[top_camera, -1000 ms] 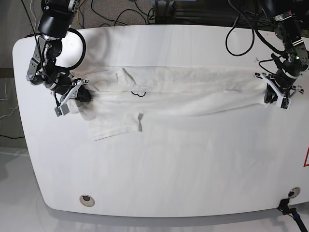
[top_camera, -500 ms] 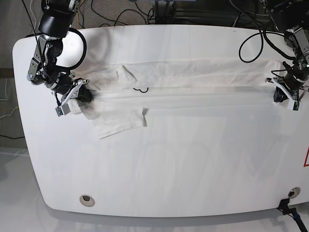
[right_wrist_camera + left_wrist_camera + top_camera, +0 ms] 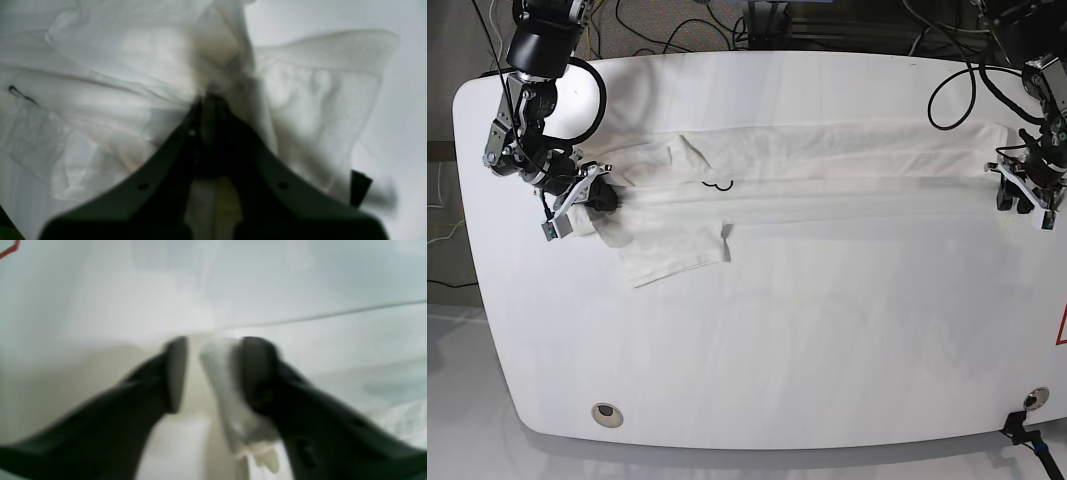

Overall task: Fold the T-shirt properly
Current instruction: 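Pull the strip's end with the left gripper away from the right gripper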

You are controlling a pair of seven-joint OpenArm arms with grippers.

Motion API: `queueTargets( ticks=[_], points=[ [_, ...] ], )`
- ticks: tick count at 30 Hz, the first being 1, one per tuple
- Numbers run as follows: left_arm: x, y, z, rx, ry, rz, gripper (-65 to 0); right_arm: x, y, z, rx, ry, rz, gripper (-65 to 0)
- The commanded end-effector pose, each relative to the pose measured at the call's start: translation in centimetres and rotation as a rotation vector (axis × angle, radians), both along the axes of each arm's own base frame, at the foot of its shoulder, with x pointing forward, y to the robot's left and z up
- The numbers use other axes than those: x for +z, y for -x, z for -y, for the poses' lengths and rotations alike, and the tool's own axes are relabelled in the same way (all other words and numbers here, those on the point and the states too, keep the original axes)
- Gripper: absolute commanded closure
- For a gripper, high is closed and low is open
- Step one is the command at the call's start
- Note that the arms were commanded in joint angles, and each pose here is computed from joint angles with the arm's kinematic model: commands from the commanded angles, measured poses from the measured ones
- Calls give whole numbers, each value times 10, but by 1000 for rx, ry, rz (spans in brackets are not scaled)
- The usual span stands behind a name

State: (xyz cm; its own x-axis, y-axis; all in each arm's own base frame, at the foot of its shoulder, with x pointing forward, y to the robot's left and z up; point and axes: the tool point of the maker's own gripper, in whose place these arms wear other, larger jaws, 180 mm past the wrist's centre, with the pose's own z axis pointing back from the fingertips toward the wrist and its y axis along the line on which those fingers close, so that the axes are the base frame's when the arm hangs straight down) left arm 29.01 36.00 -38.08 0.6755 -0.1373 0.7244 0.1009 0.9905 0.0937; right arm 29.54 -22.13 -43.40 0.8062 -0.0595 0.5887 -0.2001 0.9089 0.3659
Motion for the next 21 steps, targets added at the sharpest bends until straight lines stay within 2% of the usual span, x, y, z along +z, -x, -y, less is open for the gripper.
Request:
queueTargets(
  ticks=[1,4,9,13,17,21],
  points=[
    [20,-10,-11,1,-32,50,-324,-20,24,13,27,92,-133,0],
    [28,-13,-20,-6,-80,48,-345,-20,23,13,27,92,-131,0],
    [73,-30,-19,-10,-133,172,-345,-20,23,13,27,91,-131,0],
    [101,-36,1,-4,-99,287,-345,-20,23,13,27,91,-131,0],
    [119,-37,17,-21,-84,327,-345,-20,23,13,27,91,-131,0],
    [120,-34,23,-38,-71,335,-345,-20,23,13,27,91,-131,0]
  ],
)
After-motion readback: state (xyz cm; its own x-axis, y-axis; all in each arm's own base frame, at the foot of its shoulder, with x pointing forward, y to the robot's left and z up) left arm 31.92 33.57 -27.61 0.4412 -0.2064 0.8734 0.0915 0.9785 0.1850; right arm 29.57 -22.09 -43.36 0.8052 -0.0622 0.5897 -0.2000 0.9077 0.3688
